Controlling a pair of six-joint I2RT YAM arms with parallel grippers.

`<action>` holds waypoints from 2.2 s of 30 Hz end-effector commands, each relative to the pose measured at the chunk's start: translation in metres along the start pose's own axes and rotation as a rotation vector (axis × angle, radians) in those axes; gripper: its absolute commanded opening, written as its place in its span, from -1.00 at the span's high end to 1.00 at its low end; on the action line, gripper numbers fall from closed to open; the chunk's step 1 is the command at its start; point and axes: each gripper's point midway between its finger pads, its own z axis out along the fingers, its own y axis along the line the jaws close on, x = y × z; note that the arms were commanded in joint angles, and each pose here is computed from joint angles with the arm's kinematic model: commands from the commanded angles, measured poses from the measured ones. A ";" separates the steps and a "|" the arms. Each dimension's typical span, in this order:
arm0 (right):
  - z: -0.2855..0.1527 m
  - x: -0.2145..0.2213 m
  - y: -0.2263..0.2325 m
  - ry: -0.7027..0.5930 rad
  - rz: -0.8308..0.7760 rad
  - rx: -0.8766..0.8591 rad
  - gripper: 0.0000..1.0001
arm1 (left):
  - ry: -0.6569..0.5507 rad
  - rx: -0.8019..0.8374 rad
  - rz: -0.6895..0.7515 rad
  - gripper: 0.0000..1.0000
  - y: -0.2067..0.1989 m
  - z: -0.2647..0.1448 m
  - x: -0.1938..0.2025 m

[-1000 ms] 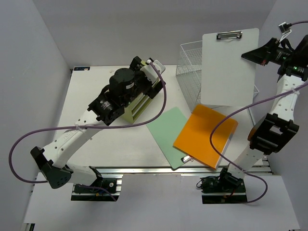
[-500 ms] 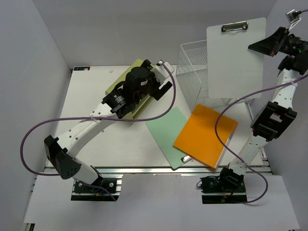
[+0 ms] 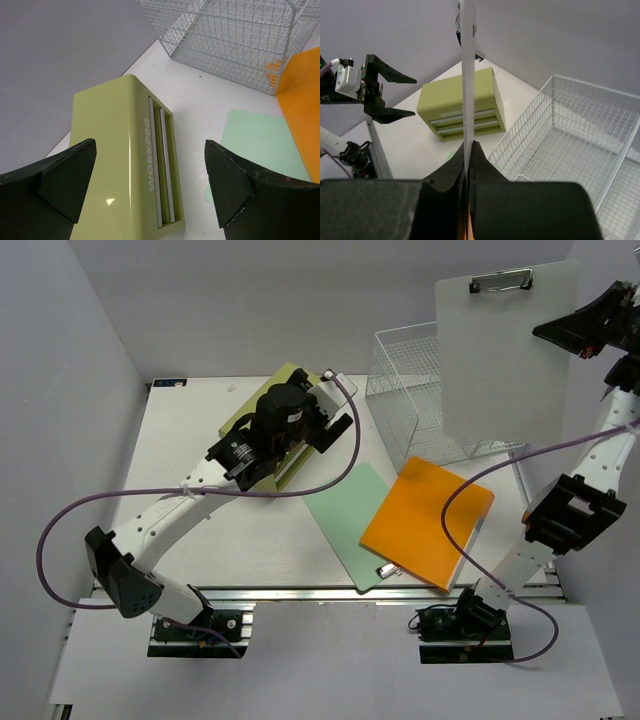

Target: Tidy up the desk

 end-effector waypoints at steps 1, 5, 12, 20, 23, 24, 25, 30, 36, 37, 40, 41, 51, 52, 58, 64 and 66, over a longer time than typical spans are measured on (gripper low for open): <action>-0.018 0.017 0.038 0.159 -0.294 0.079 1.00 | -0.070 -0.040 -0.023 -0.96 0.016 -0.034 -0.016; -0.012 0.024 0.044 0.069 -0.262 0.044 1.00 | -0.075 -0.048 -0.039 -0.96 0.019 -0.046 -0.014; -0.003 0.011 0.052 -0.177 -0.407 0.063 1.00 | -0.073 -0.039 -0.063 -0.96 0.019 -0.062 -0.008; -0.015 -0.008 0.033 -0.313 -0.519 0.557 1.00 | -0.042 -0.040 -0.058 -0.96 0.014 -0.055 0.005; -0.037 -0.034 0.044 -0.412 -0.572 0.715 1.00 | -0.024 -0.040 -0.057 -0.96 0.010 -0.045 0.010; -0.038 -0.033 0.044 -0.410 -0.581 0.722 1.00 | -0.024 -0.041 -0.063 -0.96 0.010 -0.042 0.010; -0.037 -0.034 0.046 -0.405 -0.599 0.717 1.00 | -0.015 -0.036 -0.060 -0.96 0.008 -0.039 0.013; -0.040 -0.037 0.030 -0.375 -0.588 0.748 1.00 | -0.025 -0.019 -0.076 -0.96 0.002 -0.034 0.013; -0.064 -0.047 -0.014 -0.356 -0.747 0.928 1.00 | -0.021 -0.038 -0.101 -0.96 0.003 -0.035 0.017; -0.064 -0.035 -0.027 -0.340 -0.742 0.935 1.00 | -0.018 -0.042 -0.103 -0.96 0.004 -0.035 0.019; -0.060 -0.027 -0.048 -0.323 -0.765 0.916 1.00 | -0.013 -0.051 -0.112 -0.96 0.003 -0.034 0.024; -0.052 -0.020 -0.050 -0.298 -0.779 0.862 1.00 | -0.009 -0.055 -0.116 -0.96 0.002 -0.034 0.027; -0.023 -0.002 -0.087 -0.229 -0.816 0.665 1.00 | 0.035 -0.145 -0.156 -0.96 0.006 -0.022 0.048; -0.021 0.005 -0.096 -0.224 -0.789 0.651 1.00 | 0.041 -0.149 -0.158 -0.96 0.006 -0.020 0.051; -0.004 0.020 -0.117 -0.238 -0.731 0.556 1.00 | 0.038 -0.178 -0.175 -0.96 0.008 -0.010 0.049; 0.021 0.042 -0.143 -0.240 -0.707 0.512 1.00 | 0.063 -0.183 -0.174 -0.96 0.004 0.002 0.055; 0.029 0.043 -0.147 -0.265 -0.744 0.514 1.00 | 0.074 -0.181 -0.178 -0.96 0.002 0.006 0.057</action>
